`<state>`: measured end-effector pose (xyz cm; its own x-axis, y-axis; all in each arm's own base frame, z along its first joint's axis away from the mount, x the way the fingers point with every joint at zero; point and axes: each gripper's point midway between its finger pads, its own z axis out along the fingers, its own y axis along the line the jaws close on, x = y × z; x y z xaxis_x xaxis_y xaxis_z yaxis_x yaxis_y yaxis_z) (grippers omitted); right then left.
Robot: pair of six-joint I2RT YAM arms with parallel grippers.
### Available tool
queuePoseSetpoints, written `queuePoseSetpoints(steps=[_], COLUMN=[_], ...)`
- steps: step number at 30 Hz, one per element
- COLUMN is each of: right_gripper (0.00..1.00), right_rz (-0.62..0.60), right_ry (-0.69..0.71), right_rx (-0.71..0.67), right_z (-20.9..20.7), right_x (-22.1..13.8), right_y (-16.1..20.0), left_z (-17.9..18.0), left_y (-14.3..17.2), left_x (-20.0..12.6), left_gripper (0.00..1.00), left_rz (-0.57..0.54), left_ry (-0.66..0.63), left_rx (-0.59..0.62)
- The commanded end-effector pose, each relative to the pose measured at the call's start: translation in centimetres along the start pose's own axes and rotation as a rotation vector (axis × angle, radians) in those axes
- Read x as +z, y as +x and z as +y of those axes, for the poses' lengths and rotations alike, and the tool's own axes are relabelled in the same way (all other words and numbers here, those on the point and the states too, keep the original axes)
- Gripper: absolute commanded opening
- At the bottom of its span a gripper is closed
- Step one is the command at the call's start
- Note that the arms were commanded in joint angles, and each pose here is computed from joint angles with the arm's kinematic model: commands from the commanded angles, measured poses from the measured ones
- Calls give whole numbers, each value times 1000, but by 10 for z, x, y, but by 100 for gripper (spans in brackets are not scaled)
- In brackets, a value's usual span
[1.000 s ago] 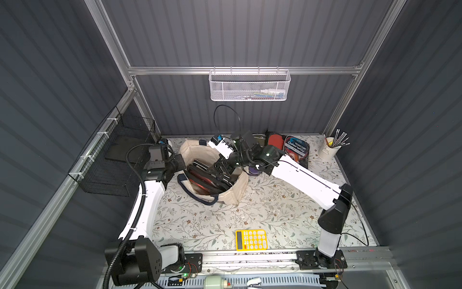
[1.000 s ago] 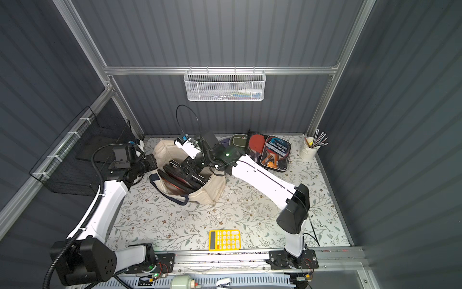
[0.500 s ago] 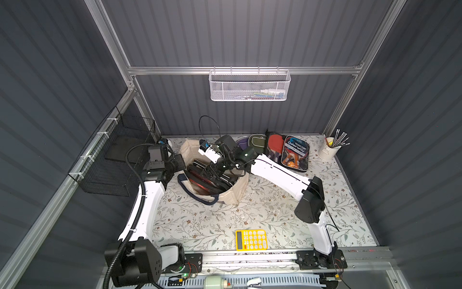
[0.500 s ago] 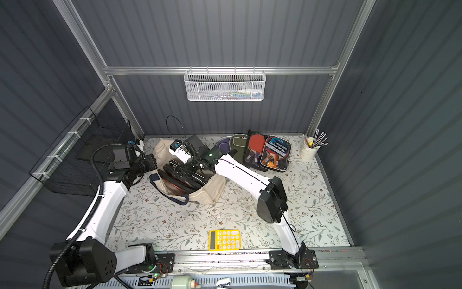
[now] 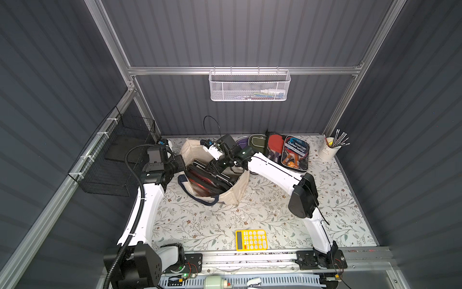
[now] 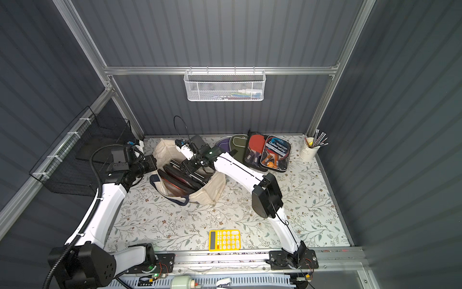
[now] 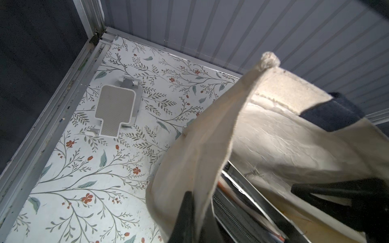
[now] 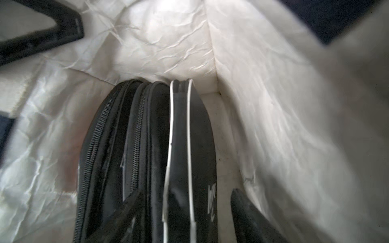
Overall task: Remove the ping pong set from the canvas bag
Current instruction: Pick up the ping pong set from the canvas bag.
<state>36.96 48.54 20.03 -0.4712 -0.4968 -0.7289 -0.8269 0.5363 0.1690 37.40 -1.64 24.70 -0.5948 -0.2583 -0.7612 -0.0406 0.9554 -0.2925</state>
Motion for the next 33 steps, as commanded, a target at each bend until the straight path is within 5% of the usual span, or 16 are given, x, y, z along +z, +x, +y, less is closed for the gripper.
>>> queuePoseSetpoints(steps=[1,28,33], right_gripper=[67,57,38], right_rz=[-5,139,153], right_ry=[20,207,219], right_rx=[-8,-142,-153], right_z=[-3,-19,-22], right_x=[7,40,47], right_y=[-2,46,51], left_z=[-8,-18,-18], left_y=[-8,-14,-15], left_x=[-11,-16,-16], left_gripper=[0,0,0], left_rz=[-40,-66,-70], left_ry=[41,93,94], left_rx=[23,30,32])
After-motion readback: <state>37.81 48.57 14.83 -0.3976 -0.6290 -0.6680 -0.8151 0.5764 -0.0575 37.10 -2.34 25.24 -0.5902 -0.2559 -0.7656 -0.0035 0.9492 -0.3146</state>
